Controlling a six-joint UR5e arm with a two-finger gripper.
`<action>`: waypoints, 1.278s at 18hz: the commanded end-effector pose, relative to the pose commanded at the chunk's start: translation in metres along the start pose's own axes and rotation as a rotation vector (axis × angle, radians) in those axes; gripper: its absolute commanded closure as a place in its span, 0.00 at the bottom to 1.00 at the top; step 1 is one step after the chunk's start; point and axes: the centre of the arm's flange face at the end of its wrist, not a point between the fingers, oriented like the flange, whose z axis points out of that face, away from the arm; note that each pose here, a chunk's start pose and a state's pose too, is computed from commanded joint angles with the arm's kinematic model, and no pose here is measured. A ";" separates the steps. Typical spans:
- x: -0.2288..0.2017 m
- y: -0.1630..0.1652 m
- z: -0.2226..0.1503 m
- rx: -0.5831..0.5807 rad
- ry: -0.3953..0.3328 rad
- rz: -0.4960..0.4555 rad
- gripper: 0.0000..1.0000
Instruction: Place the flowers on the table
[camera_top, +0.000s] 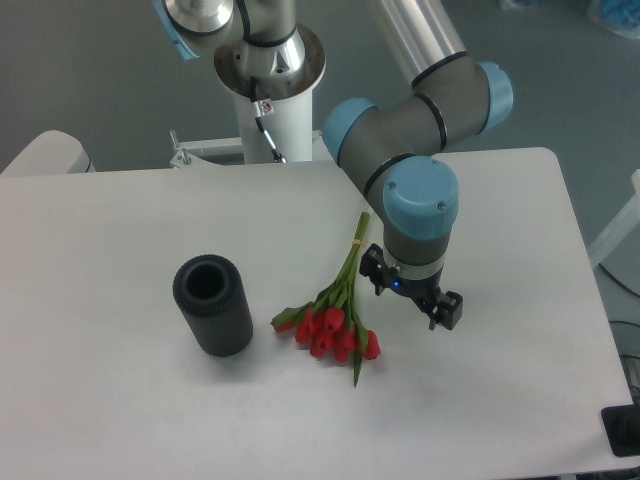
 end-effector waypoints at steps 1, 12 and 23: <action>0.000 0.000 0.000 0.001 0.001 0.000 0.00; -0.003 -0.001 0.001 0.002 -0.001 -0.003 0.00; -0.019 -0.011 0.011 0.002 0.004 0.086 0.00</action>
